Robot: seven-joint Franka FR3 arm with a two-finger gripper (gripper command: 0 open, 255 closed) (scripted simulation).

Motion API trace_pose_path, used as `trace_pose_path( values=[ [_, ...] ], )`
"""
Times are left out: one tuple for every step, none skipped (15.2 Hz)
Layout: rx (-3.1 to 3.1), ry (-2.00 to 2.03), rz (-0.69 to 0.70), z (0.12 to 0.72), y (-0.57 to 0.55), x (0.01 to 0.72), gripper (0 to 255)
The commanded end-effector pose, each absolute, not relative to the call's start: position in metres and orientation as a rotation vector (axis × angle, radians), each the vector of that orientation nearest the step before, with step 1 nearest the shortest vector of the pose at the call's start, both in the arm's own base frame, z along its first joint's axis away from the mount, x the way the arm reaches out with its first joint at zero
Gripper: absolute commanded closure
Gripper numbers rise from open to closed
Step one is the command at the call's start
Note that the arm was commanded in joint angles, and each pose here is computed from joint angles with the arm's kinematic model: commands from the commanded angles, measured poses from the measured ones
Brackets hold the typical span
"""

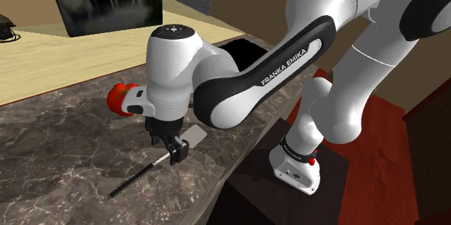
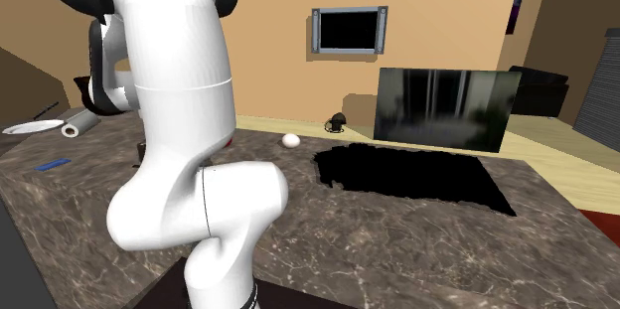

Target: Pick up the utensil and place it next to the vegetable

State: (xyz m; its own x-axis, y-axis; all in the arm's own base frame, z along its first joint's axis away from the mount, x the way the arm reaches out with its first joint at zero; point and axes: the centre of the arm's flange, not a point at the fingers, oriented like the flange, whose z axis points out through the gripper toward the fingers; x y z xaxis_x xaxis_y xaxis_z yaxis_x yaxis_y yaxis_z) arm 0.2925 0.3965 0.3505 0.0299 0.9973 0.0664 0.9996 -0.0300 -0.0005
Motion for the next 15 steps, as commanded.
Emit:
trace_pose_path(
  values=[
    [-2.22, -2.155, -0.073, 0.351, 0.396, 0.292, 0],
    [-2.22, -2.155, -0.073, 0.351, 0.396, 0.292, 0],
    [-2.22, -2.155, -0.073, 0.351, 0.396, 0.292, 0],
    [-2.22, -2.155, -0.073, 0.364, 0.396, 0.292, 0],
    [-2.22, -2.155, -0.073, 0.377, 0.395, 0.292, 0],
    [-2.22, -2.155, -0.073, 0.39, 0.394, 0.292, 0],
    [-2.22, -2.155, -0.073, 0.4, 0.393, 0.292, 0],
    [-2.22, -2.155, -0.073, 0.4, 0.393, 0.292, 0],
    [-2.22, -2.155, -0.073, 0.4, 0.393, 0.292, 0],
    [-2.22, -2.155, -0.073, 0.4, 0.393, 0.292, 0],
    [-2.22, -2.155, -0.073, 0.4, 0.393, 0.292, 0],
    [-2.22, -2.155, -0.073, 0.4, 0.393, 0.292, 0],
    [-2.22, -2.155, -0.073, 0.4, 0.393, 0.292, 0],
    [-2.22, -2.155, -0.073, 0.4, 0.393, 0.292, 0],
    [-2.22, -2.155, -0.073, 0.4, 0.393, 0.292, 0]
  ],
)
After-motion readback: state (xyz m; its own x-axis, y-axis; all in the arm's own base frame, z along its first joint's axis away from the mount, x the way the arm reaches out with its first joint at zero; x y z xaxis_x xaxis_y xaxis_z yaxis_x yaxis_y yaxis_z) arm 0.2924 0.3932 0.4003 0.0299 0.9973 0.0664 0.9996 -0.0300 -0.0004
